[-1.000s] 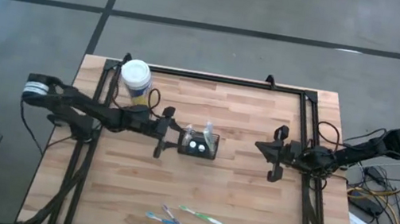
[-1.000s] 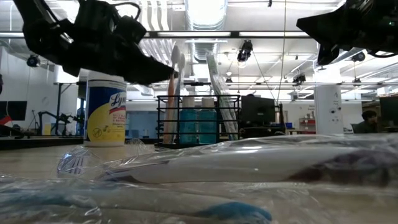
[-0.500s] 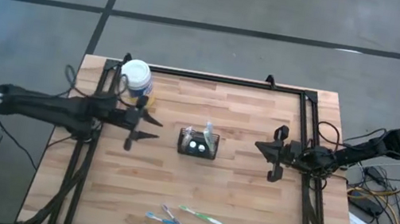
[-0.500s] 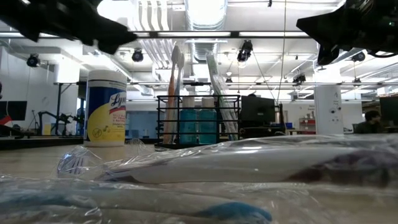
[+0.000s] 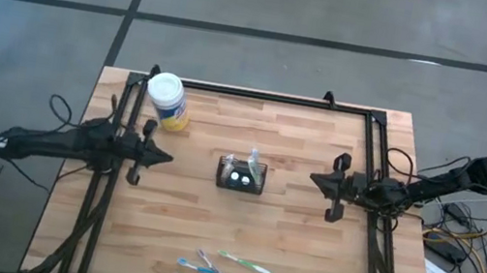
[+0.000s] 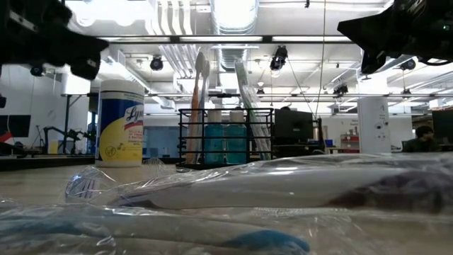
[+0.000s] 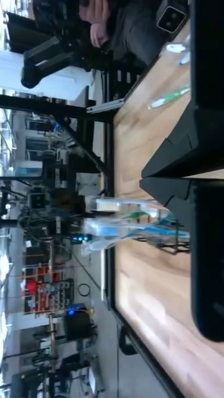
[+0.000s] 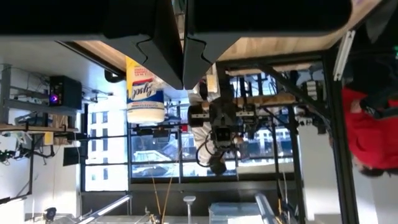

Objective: Pick & Place toothbrushing station
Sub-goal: Put the green toothbrush into the wire organizer

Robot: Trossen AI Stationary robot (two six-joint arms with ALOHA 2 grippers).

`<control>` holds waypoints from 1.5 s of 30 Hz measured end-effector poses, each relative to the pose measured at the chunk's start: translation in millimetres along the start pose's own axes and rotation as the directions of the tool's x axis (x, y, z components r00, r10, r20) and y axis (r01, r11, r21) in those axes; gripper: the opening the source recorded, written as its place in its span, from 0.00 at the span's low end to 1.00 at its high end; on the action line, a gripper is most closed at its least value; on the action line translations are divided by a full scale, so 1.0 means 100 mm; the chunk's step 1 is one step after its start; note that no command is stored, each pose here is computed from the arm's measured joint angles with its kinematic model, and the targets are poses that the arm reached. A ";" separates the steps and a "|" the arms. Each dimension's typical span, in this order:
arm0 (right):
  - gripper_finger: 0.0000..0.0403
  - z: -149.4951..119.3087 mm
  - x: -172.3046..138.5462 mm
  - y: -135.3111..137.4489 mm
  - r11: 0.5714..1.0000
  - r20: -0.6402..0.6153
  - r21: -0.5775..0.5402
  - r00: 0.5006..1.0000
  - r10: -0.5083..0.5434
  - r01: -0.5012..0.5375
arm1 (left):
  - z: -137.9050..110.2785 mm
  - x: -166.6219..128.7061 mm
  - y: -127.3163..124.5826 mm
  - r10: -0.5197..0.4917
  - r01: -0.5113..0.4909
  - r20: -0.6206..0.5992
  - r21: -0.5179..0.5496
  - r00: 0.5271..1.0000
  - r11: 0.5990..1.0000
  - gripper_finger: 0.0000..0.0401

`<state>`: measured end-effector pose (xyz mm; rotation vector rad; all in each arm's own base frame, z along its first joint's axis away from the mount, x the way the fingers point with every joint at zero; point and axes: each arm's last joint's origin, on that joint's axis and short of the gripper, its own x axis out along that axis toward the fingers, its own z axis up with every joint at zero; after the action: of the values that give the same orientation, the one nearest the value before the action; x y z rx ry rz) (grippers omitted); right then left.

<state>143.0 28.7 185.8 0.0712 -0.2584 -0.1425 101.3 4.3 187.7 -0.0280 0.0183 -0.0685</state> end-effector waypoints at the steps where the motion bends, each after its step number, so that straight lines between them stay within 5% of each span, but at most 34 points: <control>1: 0.02 0.00 0.01 0.00 1.000 -0.008 -0.011 1.000 0.000 0.000 | -0.03 -0.01 0.00 0.000 0.000 0.009 -0.008 1.000 1.000 0.01; 11: 0.02 0.18 0.31 0.13 0.998 -0.181 -0.066 0.983 -0.014 0.002 | -0.21 -0.01 0.00 0.004 -0.004 0.020 -0.008 1.000 1.000 0.01; 18: 0.02 0.45 0.75 0.37 0.998 -0.533 -0.038 0.844 -0.065 0.053 | -0.21 -0.01 0.01 0.004 -0.004 0.015 0.005 1.000 1.000 0.02; 27: 0.06 0.24 1.42 1.05 1.000 -0.811 -0.017 0.585 -0.025 0.020 | -0.22 -0.01 0.01 0.004 -0.004 0.012 0.031 1.000 1.000 0.03; 35: 0.33 -0.27 2.01 1.56 0.992 -0.946 0.124 0.298 0.124 -0.016 | -0.22 -0.01 0.01 0.002 -0.002 0.011 0.021 1.000 1.000 0.02; 41: 0.51 -0.65 2.06 1.77 0.999 -1.000 -0.006 -0.004 -0.006 -0.048 | -0.22 -0.01 0.00 0.001 -0.001 0.011 0.018 1.000 1.000 0.02; 45: 0.56 -0.81 2.08 1.95 0.997 -0.998 0.038 -0.057 0.035 -0.060 | -0.22 -0.01 0.00 0.000 0.000 0.011 0.017 1.000 1.000 0.03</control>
<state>388.6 193.9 176.4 0.1358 1.3612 0.0219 99.9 4.3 165.6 -0.0113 0.0070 -0.0682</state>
